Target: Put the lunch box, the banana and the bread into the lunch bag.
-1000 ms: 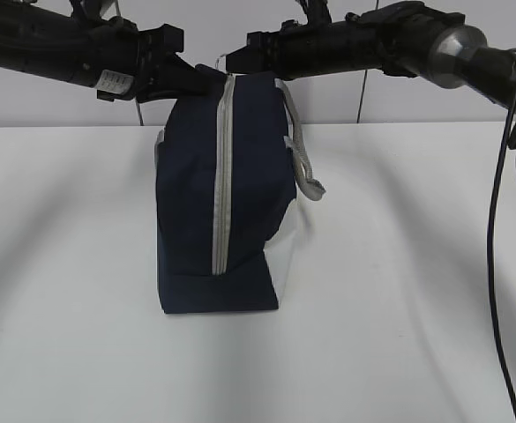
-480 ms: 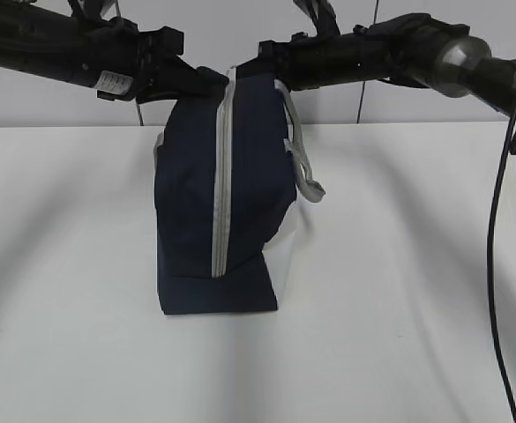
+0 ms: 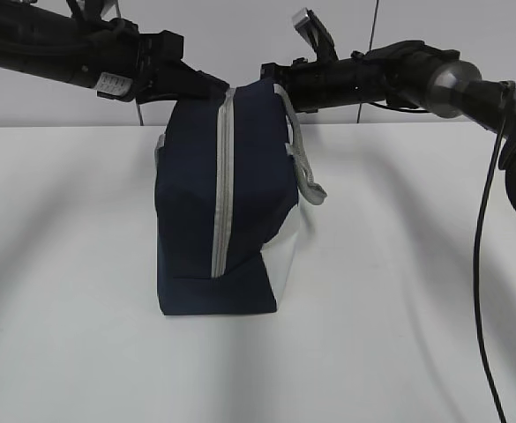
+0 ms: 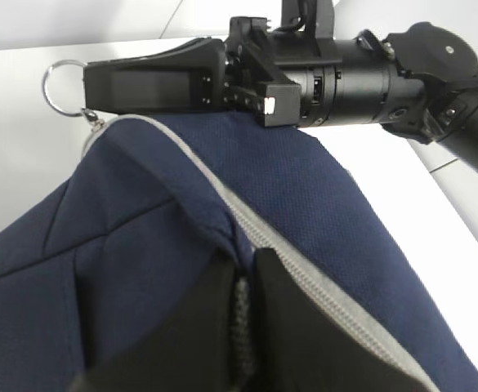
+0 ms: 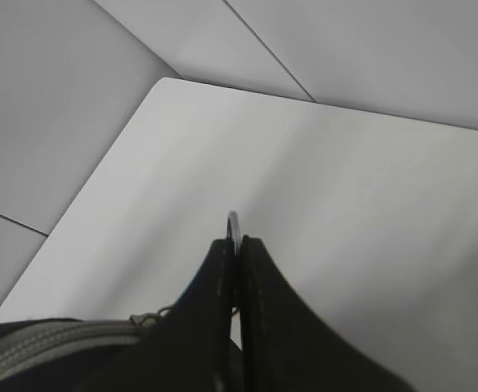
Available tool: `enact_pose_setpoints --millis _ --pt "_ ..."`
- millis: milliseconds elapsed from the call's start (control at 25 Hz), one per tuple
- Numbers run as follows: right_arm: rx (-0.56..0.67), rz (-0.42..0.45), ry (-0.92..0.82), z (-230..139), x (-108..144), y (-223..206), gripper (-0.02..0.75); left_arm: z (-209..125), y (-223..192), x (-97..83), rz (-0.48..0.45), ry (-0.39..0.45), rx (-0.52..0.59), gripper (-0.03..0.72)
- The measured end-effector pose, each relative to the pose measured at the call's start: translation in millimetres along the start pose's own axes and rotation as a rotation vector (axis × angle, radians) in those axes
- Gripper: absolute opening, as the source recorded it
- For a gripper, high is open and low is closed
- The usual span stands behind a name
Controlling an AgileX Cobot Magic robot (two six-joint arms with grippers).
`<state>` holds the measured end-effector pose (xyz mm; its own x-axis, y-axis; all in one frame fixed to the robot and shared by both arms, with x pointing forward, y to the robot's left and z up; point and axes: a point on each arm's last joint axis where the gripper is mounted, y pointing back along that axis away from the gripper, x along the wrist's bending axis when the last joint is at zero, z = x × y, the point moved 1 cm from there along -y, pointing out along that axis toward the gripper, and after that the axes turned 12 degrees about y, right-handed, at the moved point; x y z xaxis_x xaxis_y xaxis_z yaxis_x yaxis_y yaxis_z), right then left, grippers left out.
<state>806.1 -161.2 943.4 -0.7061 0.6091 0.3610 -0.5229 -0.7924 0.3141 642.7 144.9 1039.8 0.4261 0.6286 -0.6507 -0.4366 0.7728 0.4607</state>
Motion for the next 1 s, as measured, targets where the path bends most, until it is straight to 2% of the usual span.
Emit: enact_pose_setpoints --millis 560,640,680,760,880,920,1000 --pt "0.001 0.004 -0.011 -4 -4 -1 -0.015 0 0 -0.6 -0.005 0.000 0.001 0.029" --pt "0.004 0.005 -0.012 -3 -4 0 0.008 0 0 -0.9 -0.009 0.003 0.000 0.036" --pt "0.005 0.004 -0.012 -3 -4 0 0.035 0 0 -0.9 -0.009 0.003 0.000 0.050" --pt "0.007 -0.010 0.002 0 -5 4 0.156 0 0 -1.4 -0.011 0.002 -0.001 0.104" --pt "-0.009 -0.023 0.032 16 0 14 0.397 1 1 -1.2 -0.016 0.009 -0.005 0.293" --pt "-0.019 -0.023 0.057 25 5 19 0.456 2 2 0.4 -0.015 0.014 -0.007 0.351" --pt "-0.040 -0.032 0.109 44 18 32 0.509 4 7 4.8 -0.009 0.036 -0.015 0.451"
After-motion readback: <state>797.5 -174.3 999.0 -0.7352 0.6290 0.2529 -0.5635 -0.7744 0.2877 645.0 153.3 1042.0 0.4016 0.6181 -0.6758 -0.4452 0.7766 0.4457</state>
